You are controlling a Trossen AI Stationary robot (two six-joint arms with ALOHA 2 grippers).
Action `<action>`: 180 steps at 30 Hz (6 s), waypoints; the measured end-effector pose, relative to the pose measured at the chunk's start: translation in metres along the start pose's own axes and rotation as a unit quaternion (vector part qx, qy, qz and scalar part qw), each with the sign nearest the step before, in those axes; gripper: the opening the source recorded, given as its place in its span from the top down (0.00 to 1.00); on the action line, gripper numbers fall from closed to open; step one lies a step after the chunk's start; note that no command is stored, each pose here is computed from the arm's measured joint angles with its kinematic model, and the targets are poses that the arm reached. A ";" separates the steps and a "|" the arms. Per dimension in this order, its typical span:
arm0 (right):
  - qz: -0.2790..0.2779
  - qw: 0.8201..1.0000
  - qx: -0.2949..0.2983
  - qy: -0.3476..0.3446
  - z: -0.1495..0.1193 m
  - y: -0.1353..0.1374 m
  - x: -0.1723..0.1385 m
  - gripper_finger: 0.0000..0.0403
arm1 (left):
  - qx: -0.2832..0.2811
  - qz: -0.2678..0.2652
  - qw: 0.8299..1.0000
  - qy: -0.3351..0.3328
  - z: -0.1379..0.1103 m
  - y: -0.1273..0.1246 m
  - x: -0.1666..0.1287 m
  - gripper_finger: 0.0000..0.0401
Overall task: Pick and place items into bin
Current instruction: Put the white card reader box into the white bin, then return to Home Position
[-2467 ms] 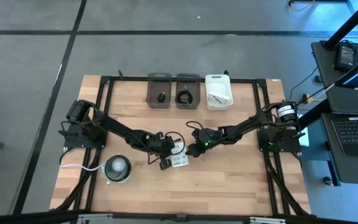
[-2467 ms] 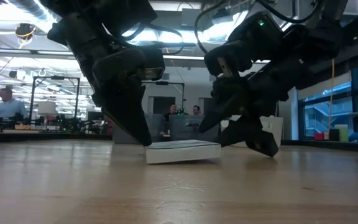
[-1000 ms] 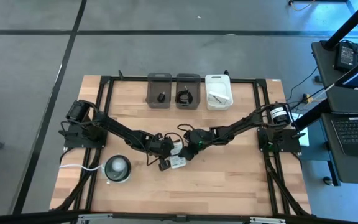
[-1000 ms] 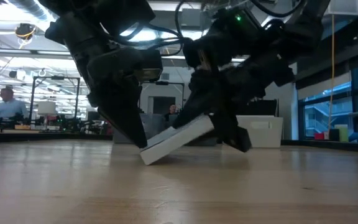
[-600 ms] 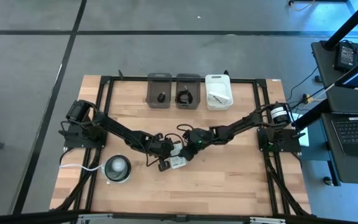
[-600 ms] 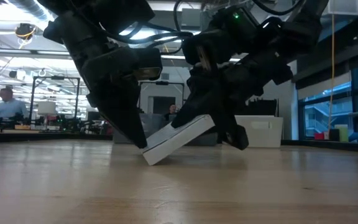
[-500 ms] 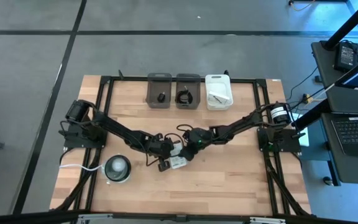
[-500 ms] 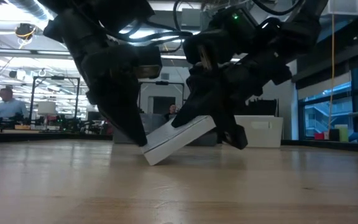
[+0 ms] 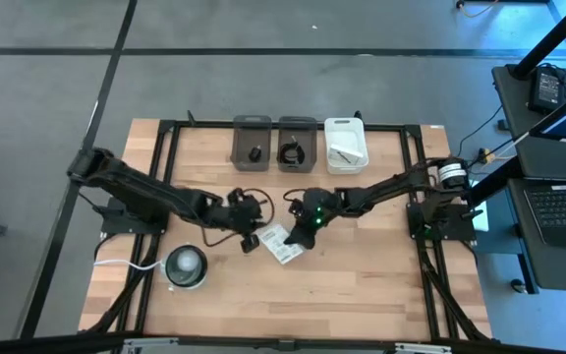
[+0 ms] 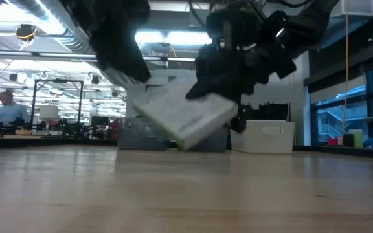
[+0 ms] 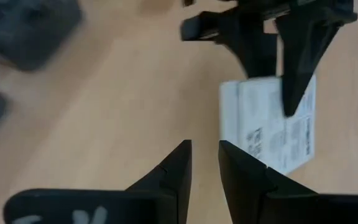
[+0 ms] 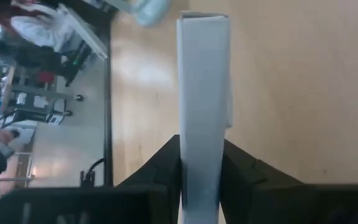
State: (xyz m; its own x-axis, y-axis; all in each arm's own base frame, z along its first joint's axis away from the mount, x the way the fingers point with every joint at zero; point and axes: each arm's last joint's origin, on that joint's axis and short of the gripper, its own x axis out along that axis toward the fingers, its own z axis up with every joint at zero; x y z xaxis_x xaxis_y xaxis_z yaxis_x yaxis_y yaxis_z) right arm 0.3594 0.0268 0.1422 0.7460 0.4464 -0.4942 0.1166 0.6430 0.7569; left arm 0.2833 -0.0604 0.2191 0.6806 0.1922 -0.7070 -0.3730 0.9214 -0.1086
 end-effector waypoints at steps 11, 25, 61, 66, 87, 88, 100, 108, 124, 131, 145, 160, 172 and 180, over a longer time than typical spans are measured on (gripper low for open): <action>-0.009 0.986 -0.149 -0.080 0.035 0.034 -0.075 0.88 | 0.004 0.058 0.996 -0.065 0.012 0.023 -0.056 0.81; -0.337 0.893 -0.234 -0.186 0.035 0.042 -0.206 0.86 | 0.026 0.083 0.995 -0.058 0.009 0.026 -0.057 0.81; -0.525 0.840 -0.136 -0.025 0.055 -0.077 -0.257 0.85 | 0.014 0.103 0.993 -0.050 0.013 0.037 -0.053 0.82; -0.511 0.853 -0.108 0.022 0.071 -0.080 -0.260 0.85 | 0.008 0.108 0.993 -0.051 0.014 0.040 -0.052 0.82; -0.482 0.852 -0.067 0.192 0.140 -0.100 -0.245 0.85 | 0.002 0.096 0.994 -0.044 0.015 0.041 -0.052 0.83; -0.481 0.851 -0.065 0.199 0.140 -0.104 -0.243 0.85 | 0.002 0.096 0.994 -0.043 0.015 0.041 -0.052 0.83; -0.473 0.847 -0.047 0.237 0.137 -0.132 -0.224 0.85 | 0.002 0.096 0.994 -0.043 0.015 0.041 -0.051 0.83; -0.478 0.849 -0.053 0.220 0.140 -0.133 -0.224 0.82 | 0.002 0.096 0.994 -0.043 0.015 0.041 -0.051 0.84; -0.498 0.829 -0.042 0.250 0.138 -0.131 -0.230 0.68 | 0.002 0.096 0.994 -0.043 0.015 0.041 -0.051 0.84; -0.500 0.830 -0.042 0.245 0.153 -0.111 -0.242 0.68 | 0.002 0.083 0.996 -0.037 0.014 0.040 -0.051 0.84; -0.383 0.916 -0.118 -0.012 0.171 0.016 -0.292 0.67 | 0.007 0.121 0.991 -0.060 0.015 0.058 -0.071 0.84; -0.282 0.905 -0.225 -0.226 0.048 0.072 -0.280 0.67 | -0.041 0.008 0.972 -0.232 -0.033 0.110 -0.128 0.84; -0.177 0.869 -0.279 -0.367 -0.024 0.053 -0.275 0.67 | -0.068 -0.051 0.938 -0.336 -0.079 0.132 -0.140 0.87; -0.149 0.859 -0.264 -0.412 -0.059 0.038 -0.277 0.67 | -0.088 -0.067 0.921 -0.374 -0.100 0.139 -0.135 0.88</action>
State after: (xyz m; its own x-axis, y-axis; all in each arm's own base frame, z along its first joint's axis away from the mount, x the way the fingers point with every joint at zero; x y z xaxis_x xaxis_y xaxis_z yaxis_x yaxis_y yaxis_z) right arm 0.1187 -0.0360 0.2827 0.9708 -0.2397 0.0027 0.2320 0.9424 0.2411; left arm 0.0766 0.0081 0.2295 0.9471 0.3209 -0.0078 -0.3066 0.8970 -0.3186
